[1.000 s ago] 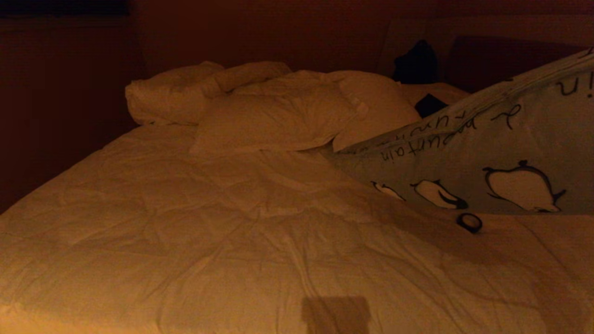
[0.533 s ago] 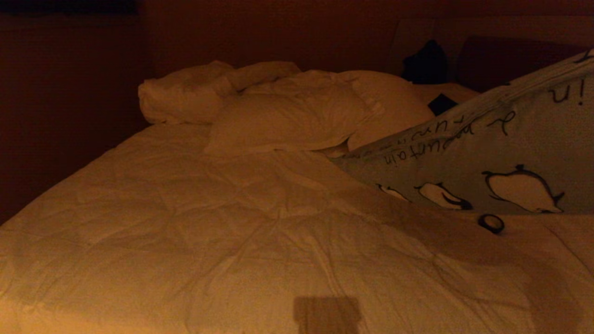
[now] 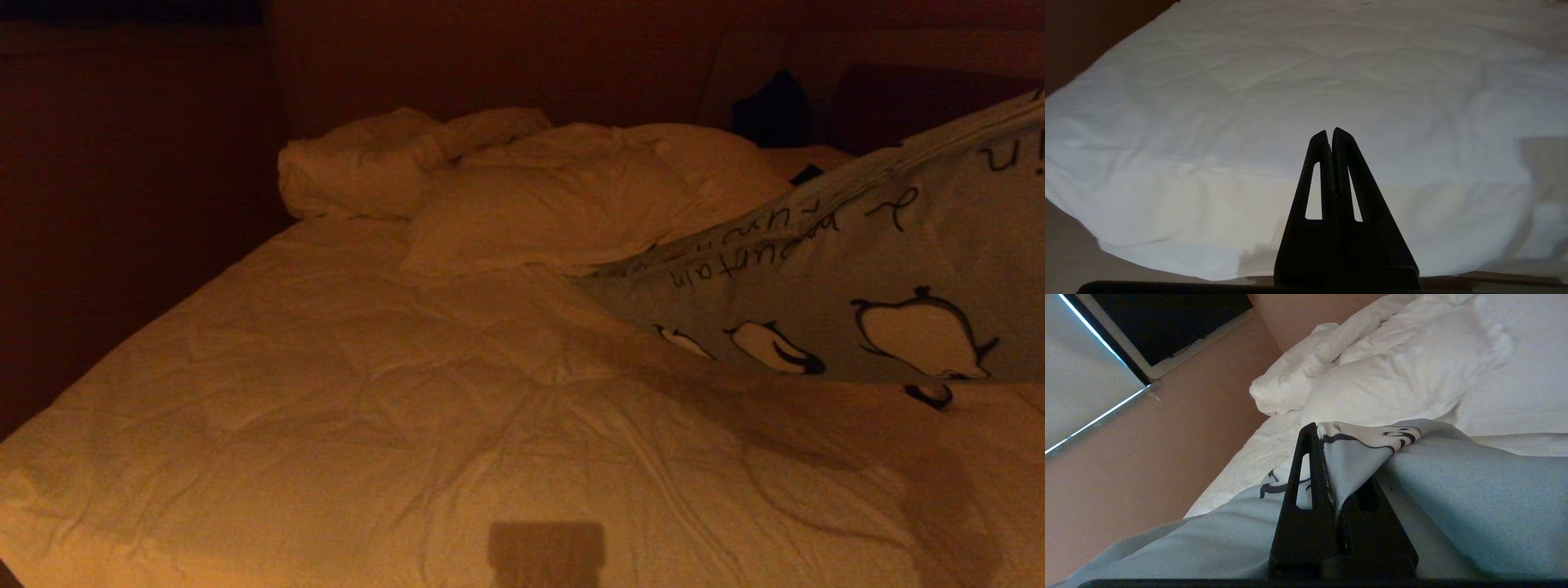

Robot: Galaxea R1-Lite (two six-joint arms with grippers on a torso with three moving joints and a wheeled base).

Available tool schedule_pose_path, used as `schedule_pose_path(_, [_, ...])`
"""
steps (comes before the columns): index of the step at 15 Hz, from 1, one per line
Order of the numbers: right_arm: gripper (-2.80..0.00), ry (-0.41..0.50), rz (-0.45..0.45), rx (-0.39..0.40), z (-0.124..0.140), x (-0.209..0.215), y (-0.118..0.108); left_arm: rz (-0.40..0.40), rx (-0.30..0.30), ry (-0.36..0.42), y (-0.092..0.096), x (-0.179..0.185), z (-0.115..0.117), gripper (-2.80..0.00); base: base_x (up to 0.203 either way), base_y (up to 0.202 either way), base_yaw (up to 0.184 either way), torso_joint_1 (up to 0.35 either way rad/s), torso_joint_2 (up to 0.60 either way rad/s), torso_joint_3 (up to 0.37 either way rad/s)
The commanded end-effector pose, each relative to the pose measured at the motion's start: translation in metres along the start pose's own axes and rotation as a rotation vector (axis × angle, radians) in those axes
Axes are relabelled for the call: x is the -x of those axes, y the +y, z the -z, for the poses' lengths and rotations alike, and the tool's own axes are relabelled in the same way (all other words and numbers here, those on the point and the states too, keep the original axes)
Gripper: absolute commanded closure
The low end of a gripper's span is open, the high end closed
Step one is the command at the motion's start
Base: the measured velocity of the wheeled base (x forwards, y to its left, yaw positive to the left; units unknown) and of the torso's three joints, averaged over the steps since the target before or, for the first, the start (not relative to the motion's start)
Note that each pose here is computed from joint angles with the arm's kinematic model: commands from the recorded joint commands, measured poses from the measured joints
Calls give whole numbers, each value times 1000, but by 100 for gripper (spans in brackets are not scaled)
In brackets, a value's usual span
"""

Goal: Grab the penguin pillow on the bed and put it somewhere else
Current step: Move to the foot of the bed

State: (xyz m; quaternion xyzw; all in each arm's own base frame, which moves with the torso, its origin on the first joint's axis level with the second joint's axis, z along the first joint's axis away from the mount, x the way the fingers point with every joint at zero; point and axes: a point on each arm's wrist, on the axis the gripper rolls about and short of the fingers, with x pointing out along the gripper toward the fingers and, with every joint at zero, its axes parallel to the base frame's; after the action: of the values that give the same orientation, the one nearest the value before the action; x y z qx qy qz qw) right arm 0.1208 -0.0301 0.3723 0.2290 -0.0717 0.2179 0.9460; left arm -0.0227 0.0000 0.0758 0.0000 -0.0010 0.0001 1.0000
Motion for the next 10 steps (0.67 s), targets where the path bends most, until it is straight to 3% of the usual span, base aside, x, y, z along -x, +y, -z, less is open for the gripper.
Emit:
schedule_pose_path(1, [0,2,-5,-2,0,0,0,0,0,3,0,0,1,0,0,195,1,-2,-2,-2])
schedule_pose_path(10, [0,1,-5,-1,0,0,0,0,-2,3,0,0,1,0,0,193,0,2,3,2])
